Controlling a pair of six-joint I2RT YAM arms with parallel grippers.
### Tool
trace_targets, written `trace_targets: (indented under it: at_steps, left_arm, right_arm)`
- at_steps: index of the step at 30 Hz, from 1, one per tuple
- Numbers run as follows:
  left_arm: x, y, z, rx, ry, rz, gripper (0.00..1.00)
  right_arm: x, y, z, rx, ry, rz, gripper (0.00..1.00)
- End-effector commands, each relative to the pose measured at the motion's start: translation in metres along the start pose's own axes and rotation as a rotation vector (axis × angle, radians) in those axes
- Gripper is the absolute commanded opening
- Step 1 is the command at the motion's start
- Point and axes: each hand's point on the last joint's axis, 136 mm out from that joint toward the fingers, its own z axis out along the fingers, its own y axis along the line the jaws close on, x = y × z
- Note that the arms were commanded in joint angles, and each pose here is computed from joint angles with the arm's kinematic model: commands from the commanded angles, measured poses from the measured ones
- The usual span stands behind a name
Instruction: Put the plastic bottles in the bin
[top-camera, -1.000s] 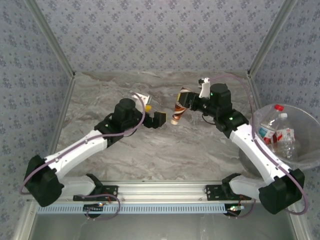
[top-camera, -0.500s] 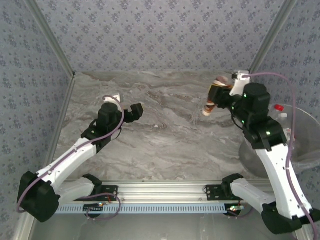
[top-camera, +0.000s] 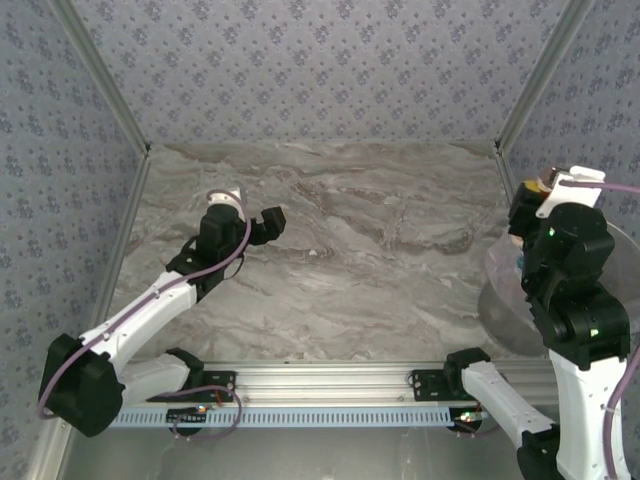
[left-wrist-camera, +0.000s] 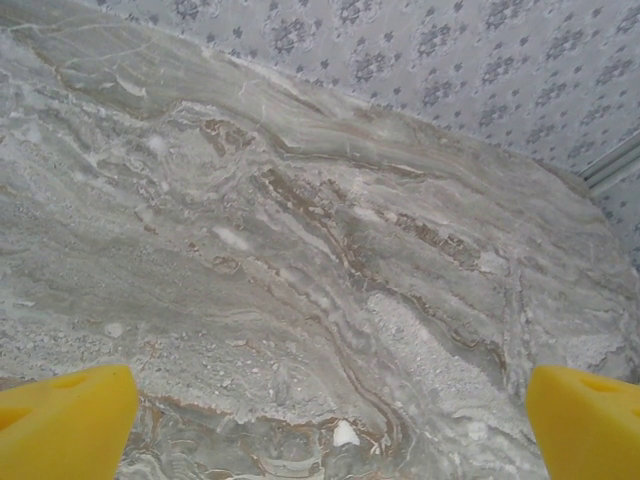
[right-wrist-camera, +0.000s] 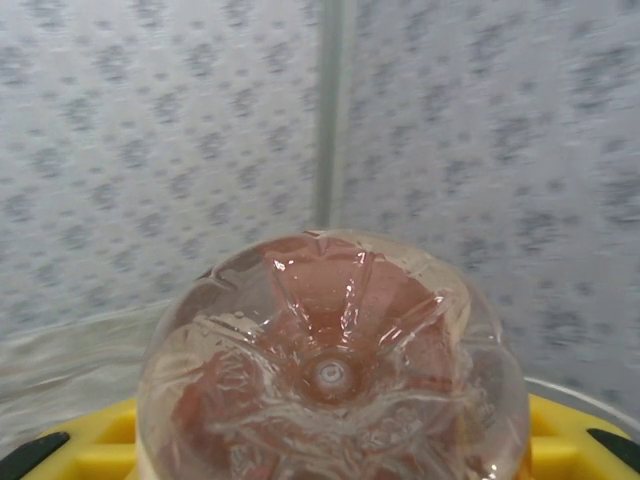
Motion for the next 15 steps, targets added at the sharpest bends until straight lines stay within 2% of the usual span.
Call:
trace_targets:
  at_steps: [1,7,15]
  left_arm:
    - [-0.016,-0.012,0.0,0.038,-0.023,-0.019,0.99]
    - [-0.017,-0.016,0.005,0.044,-0.009,-0.025,0.99]
    - [-0.017,-0.024,0.014,0.059,0.038,-0.029,0.99]
  right_arm:
    - [0.001,-0.044,0.0,0.271,0.005,-0.085,0.46]
    - [0.008,-0.085,0.006,0.582,0.06,-0.2,0.47]
    - [0.054,-0.12,0.016,0.785,0.282,-0.275,0.5]
